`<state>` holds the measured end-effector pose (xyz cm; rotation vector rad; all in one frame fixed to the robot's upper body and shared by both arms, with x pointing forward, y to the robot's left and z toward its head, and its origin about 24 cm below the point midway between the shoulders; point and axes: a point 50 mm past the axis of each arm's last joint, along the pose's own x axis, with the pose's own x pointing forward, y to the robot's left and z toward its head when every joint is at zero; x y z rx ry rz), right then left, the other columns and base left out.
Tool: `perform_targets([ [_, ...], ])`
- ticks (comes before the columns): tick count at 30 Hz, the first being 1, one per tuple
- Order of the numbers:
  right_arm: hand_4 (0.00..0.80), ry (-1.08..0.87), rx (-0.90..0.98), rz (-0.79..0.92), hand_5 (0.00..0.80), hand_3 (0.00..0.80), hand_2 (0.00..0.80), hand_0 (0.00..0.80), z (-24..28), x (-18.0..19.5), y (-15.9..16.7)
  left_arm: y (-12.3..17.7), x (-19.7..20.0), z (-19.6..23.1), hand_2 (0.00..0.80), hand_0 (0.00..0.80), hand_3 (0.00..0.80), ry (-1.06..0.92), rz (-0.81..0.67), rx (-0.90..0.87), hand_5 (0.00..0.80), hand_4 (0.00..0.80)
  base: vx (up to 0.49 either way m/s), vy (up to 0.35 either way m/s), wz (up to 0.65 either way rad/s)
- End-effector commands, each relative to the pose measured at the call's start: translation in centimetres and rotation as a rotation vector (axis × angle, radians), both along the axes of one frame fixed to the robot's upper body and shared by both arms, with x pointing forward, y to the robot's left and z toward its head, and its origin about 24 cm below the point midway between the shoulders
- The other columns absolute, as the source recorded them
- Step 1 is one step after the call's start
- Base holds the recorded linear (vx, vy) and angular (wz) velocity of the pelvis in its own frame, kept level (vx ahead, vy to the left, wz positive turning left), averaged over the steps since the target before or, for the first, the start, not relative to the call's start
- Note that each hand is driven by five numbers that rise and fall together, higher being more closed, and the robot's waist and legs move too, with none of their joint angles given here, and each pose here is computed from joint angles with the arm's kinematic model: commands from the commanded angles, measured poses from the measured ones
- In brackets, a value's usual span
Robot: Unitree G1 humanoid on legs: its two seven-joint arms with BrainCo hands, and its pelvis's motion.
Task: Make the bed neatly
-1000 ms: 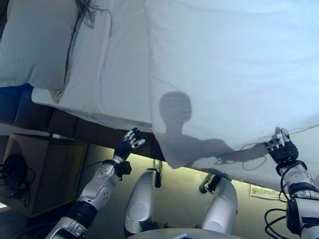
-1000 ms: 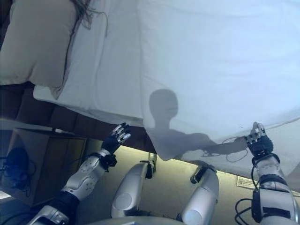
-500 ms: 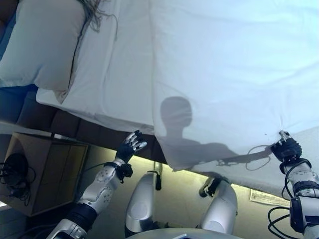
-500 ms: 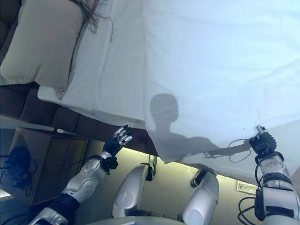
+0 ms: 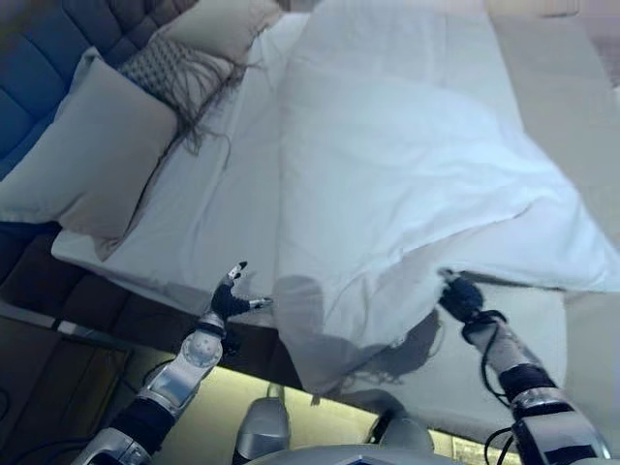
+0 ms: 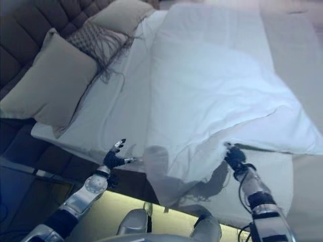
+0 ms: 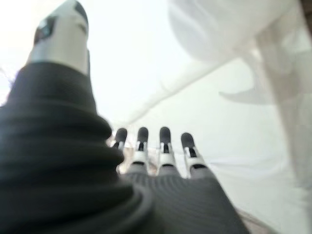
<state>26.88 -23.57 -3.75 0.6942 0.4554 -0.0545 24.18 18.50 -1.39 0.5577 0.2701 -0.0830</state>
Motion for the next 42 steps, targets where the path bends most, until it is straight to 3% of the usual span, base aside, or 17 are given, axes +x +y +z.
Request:
perform_targets([
  [1, 0.8, -0.22, -0.005, 0.133, 0.8, 0.8, 0.8, 0.8, 4.7, 3.9, 4.9, -0.1, 1.2, 1.8, 0.0, 0.0, 0.0, -0.123, 0.007, 0.098, 0.0, 0.0, 0.041, -0.028, -0.06],
  [8, 0.8, -0.268, -0.008, 0.243, 0.8, 0.8, 0.8, 0.8, 6.5, 4.3, 10.2, -1.9, 1.6, 1.4, 0.0, 0.0, 0.0, -0.109, -0.053, 0.183, 0.0, 0.0, 0.03, -0.05, -0.03],
  [13, 0.8, -0.263, -0.018, 0.213, 0.8, 0.8, 0.8, 0.8, 7.2, 4.8, 10.6, -5.7, 2.4, 1.7, 0.0, 0.0, 0.0, -0.101, -0.207, 0.234, 0.0, 0.0, -0.022, -0.083, 0.03],
  [20, 0.8, -0.225, -0.016, 0.182, 0.8, 0.8, 0.8, 0.8, 8.1, 6.1, 11.2, -9.7, 3.4, 2.4, 0.0, 0.0, 0.0, -0.097, -0.272, 0.193, 0.0, 0.0, -0.063, -0.076, 0.04],
  [29, 0.8, -0.196, -0.022, 0.194, 0.8, 0.8, 0.8, 0.8, 8.8, 7.0, 12.9, -10.7, 4.1, 2.6, 0.0, 0.0, 0.0, -0.089, -0.199, 0.154, 0.0, 0.0, -0.002, -0.04, -0.08],
  [42, 0.8, -0.185, -0.007, 0.26, 0.8, 0.8, 0.8, 0.8, 8.9, 6.5, 15.0, -12.5, 3.8, 3.3, 0.0, 0.0, 0.0, -0.145, -0.337, 0.188, 0.0, 0.0, 0.062, 0.026, -0.04],
])
